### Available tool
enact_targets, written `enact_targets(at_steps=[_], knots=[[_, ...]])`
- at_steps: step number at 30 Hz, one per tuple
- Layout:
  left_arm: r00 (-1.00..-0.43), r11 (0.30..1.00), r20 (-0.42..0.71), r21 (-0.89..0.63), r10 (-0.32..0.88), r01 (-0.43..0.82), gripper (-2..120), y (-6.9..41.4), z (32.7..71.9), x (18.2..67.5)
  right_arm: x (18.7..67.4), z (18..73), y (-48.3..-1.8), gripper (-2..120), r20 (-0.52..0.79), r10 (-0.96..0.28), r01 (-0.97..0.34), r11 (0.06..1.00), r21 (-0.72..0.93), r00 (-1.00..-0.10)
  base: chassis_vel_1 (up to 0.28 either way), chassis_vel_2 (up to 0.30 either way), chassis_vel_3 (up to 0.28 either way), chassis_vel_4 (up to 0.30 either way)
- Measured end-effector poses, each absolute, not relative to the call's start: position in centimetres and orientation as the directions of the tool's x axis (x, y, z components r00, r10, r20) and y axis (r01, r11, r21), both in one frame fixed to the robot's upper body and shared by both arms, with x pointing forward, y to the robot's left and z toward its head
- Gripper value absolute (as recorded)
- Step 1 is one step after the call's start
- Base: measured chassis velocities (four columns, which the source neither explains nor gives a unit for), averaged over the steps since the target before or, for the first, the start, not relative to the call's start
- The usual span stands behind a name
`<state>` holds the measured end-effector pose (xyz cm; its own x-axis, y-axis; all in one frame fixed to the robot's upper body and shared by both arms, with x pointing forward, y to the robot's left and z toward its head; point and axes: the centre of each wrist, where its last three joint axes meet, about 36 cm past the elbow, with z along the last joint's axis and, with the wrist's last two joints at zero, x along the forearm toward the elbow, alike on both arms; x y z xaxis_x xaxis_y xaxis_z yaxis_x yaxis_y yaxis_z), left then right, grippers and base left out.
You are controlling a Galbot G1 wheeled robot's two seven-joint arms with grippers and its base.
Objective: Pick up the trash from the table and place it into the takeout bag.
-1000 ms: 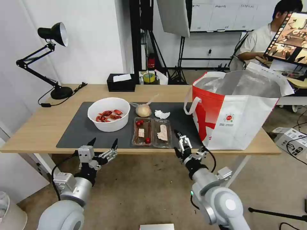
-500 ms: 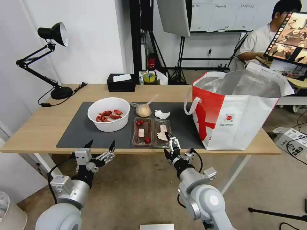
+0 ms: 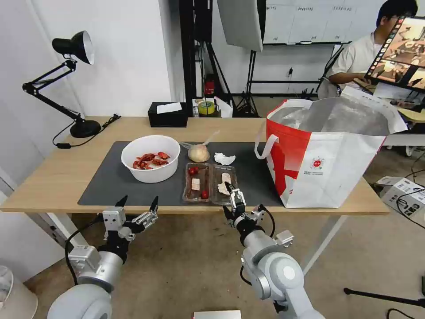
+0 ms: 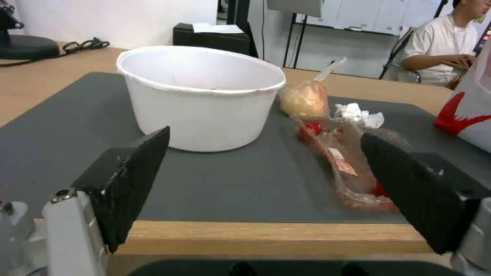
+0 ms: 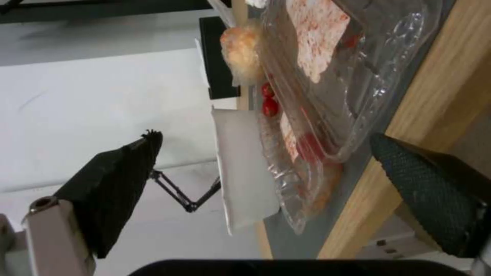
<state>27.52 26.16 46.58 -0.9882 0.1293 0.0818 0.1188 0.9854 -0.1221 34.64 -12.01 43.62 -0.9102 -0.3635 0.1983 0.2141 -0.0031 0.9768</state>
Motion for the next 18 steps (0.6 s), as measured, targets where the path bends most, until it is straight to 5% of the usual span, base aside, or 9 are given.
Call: enact_targets(at_steps=[18], knots=[[-0.988,0.986,0.084,-0.119,0.127,0.117,100,26.25,46.60,27.36,35.22,42.96,-11.55,100,0.203,-0.361,0.229,-0.029,0.973,-0.910,0.000,0.000,0.000,0.000]])
